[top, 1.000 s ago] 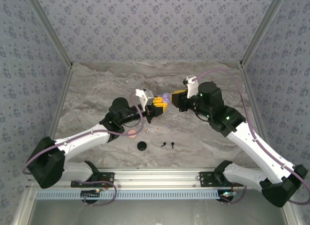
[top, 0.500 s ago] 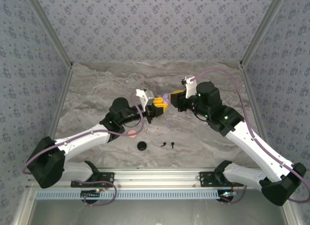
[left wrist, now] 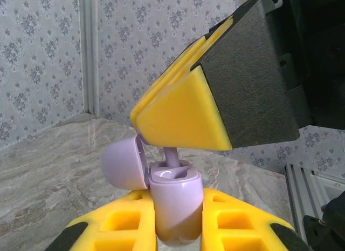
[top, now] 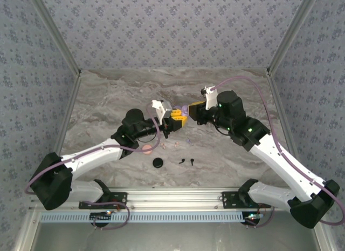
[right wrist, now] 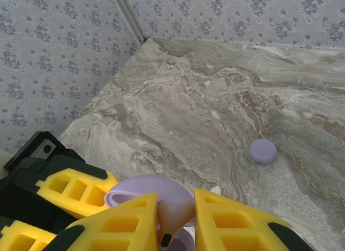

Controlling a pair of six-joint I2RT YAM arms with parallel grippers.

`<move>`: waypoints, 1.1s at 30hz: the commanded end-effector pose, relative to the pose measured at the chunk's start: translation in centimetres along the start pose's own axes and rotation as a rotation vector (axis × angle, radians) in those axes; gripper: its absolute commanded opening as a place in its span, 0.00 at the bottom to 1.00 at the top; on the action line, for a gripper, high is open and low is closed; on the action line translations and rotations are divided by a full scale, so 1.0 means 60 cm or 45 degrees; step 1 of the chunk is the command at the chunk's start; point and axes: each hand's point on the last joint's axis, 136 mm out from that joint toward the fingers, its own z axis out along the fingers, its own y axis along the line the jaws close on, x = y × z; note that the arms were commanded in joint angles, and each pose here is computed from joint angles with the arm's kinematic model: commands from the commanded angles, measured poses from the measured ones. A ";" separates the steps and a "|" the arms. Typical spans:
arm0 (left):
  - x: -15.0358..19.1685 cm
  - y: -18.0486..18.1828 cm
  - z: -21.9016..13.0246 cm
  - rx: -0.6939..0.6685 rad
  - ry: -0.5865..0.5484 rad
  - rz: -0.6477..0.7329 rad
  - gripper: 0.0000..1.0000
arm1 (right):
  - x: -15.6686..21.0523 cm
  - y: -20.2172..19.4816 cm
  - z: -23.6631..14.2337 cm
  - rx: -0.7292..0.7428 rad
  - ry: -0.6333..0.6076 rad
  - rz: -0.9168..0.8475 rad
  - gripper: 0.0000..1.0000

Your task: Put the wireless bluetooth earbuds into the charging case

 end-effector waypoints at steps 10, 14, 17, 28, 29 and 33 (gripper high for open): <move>-0.045 -0.012 0.005 0.033 -0.098 0.068 0.00 | 0.023 0.015 -0.005 -0.055 0.098 0.037 0.25; -0.046 -0.013 0.004 0.034 -0.099 0.068 0.00 | 0.012 0.020 -0.008 -0.075 0.089 0.040 0.31; -0.046 -0.013 0.004 0.032 -0.098 0.069 0.00 | -0.009 0.024 -0.021 -0.103 0.057 0.032 0.41; -0.041 0.011 -0.008 -0.098 -0.091 0.082 0.00 | -0.032 -0.058 -0.061 0.042 0.037 0.151 0.63; -0.043 0.016 -0.013 -0.127 -0.093 0.088 0.00 | -0.018 -0.073 -0.056 0.079 0.069 0.181 0.63; -0.046 0.031 -0.034 -0.235 -0.091 0.125 0.00 | 0.060 -0.124 -0.022 0.211 0.234 0.270 0.62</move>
